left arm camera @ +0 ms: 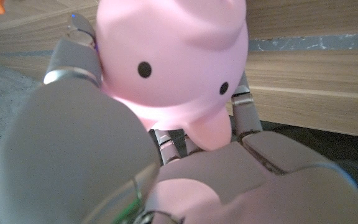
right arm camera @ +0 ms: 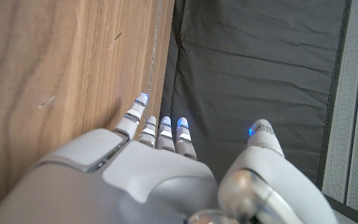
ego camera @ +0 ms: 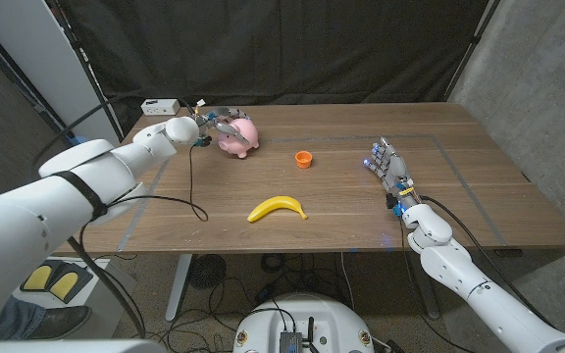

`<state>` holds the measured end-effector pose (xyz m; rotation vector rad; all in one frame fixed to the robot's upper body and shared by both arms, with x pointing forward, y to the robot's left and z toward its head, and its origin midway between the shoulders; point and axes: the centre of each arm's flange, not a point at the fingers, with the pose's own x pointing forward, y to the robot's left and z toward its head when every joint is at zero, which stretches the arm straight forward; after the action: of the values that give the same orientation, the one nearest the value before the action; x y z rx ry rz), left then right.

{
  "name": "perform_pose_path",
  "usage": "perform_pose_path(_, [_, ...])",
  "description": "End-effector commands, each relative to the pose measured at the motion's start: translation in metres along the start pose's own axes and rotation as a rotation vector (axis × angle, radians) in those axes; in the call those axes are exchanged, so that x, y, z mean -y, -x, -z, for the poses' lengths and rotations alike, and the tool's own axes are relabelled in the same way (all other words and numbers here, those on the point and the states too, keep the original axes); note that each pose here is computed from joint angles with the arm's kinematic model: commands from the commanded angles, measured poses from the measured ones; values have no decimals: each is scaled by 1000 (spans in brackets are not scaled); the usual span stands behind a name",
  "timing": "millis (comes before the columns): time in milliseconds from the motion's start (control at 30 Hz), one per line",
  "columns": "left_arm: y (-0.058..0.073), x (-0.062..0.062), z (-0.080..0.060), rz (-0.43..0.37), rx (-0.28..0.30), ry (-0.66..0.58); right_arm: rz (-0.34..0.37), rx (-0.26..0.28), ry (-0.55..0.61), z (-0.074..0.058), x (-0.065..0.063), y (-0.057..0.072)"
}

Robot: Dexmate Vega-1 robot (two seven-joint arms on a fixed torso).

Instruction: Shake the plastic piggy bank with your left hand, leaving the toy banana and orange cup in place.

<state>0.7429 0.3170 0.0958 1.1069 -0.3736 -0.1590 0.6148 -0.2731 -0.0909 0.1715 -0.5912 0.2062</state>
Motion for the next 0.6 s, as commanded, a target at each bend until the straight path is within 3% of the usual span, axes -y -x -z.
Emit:
perform_pose_path(33, [26, -47, -32, -144, 101, -62, -5, 13, -7, 0, -1, 1])
perform_pose_path(233, [42, -58, -38, -203, 85, -97, -6, 19, -14, 0, -1, 1])
perform_pose_path(600, [59, -65, -52, -243, 86, -153, -6, 30, -20, -1, -1, 5])
